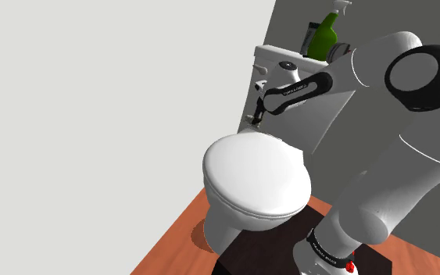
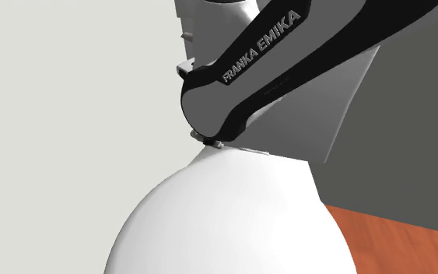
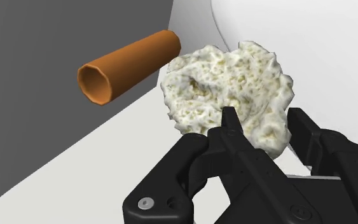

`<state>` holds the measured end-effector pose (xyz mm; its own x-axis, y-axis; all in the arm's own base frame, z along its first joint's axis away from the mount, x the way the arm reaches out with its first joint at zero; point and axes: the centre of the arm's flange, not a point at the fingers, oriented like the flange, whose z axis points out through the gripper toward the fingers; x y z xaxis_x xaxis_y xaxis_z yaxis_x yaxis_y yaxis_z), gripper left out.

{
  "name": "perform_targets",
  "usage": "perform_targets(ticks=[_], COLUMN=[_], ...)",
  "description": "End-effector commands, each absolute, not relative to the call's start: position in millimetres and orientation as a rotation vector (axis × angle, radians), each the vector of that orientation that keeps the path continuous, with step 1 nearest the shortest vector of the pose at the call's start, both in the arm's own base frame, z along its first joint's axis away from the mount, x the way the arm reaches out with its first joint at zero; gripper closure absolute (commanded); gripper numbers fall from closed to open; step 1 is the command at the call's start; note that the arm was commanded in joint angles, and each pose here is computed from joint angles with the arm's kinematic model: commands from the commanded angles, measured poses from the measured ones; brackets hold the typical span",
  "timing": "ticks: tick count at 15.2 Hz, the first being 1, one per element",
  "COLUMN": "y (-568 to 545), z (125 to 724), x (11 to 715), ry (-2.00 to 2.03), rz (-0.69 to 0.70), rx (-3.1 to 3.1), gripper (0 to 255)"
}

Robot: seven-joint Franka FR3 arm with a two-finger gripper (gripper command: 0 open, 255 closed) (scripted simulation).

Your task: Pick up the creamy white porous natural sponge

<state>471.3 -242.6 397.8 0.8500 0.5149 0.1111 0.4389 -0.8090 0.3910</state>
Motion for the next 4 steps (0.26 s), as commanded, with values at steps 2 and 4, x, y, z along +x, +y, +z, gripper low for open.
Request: perform_targets(ticks=[2,4], y=[-241.8,-241.8], z=[413.9,414.7], x=[471.1,471.0], ry=[0.713,0.713], rz=[0.301,0.301], rx=[2.673,2.673], gripper=[255,255])
